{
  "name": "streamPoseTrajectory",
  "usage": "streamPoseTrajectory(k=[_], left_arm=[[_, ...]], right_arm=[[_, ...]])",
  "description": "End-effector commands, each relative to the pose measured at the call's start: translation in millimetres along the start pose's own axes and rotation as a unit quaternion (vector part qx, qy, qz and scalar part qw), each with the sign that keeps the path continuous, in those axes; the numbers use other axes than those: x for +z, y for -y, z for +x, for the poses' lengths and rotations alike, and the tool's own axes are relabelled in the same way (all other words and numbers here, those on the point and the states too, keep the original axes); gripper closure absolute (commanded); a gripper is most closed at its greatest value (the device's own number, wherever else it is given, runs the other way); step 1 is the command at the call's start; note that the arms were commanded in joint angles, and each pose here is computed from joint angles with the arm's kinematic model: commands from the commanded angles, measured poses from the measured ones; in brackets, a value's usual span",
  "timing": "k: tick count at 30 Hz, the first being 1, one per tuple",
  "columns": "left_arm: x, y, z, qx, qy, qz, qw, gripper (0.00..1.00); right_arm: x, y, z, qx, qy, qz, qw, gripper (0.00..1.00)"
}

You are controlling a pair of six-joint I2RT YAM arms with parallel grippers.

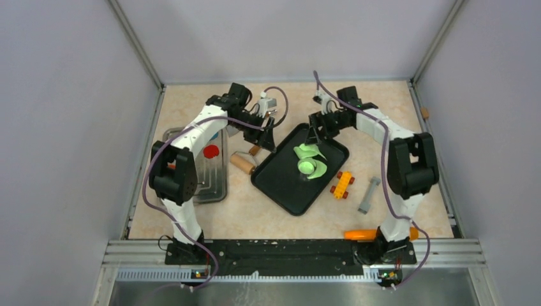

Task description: Roll out the dumpling wrappers from the dough

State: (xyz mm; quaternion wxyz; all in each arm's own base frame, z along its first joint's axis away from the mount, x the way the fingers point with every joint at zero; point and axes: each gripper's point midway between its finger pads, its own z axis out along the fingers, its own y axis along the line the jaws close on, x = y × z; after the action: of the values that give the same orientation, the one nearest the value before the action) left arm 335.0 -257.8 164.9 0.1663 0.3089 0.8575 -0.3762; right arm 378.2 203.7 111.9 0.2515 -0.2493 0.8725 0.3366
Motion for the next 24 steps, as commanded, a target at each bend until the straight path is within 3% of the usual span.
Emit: streamPoseTrajectory(k=[1, 10, 17, 19, 22, 24], left_arm=[[-15.6, 4.7, 23.2, -0.028, 0.002, -0.010, 1.000, 0.31], [-38.1, 6.5, 29.6, -0.025, 0.016, -0.031, 0.999, 0.31], [-38.8, 4.2, 26.3, -0.027, 0.024, -0.033, 0.999, 0.31], [-38.1, 3.9, 24.8, -0.028, 0.025, -0.032, 0.999, 0.31], [-37.8, 3.9, 23.6, -0.028, 0.025, -0.031, 0.999, 0.31], [-37.0, 3.7, 23.9, -0.029, 0.025, -0.030, 0.999, 0.31]], right_arm=[[29.9, 5.3, -4.1, -0.074, -0.042, 0.035, 0.996, 0.21], [71.6, 5.7, 9.4, -0.091, -0.089, 0.076, 0.989, 0.25], [79.4, 20.8, 33.9, -0.088, -0.121, 0.144, 0.978, 0.33], [79.1, 28.3, 36.6, -0.081, -0.121, 0.165, 0.975, 0.38], [77.8, 35.4, 34.2, -0.086, -0.121, 0.184, 0.972, 0.60], [76.4, 38.0, 31.2, -0.083, -0.117, 0.191, 0.971, 0.68]])
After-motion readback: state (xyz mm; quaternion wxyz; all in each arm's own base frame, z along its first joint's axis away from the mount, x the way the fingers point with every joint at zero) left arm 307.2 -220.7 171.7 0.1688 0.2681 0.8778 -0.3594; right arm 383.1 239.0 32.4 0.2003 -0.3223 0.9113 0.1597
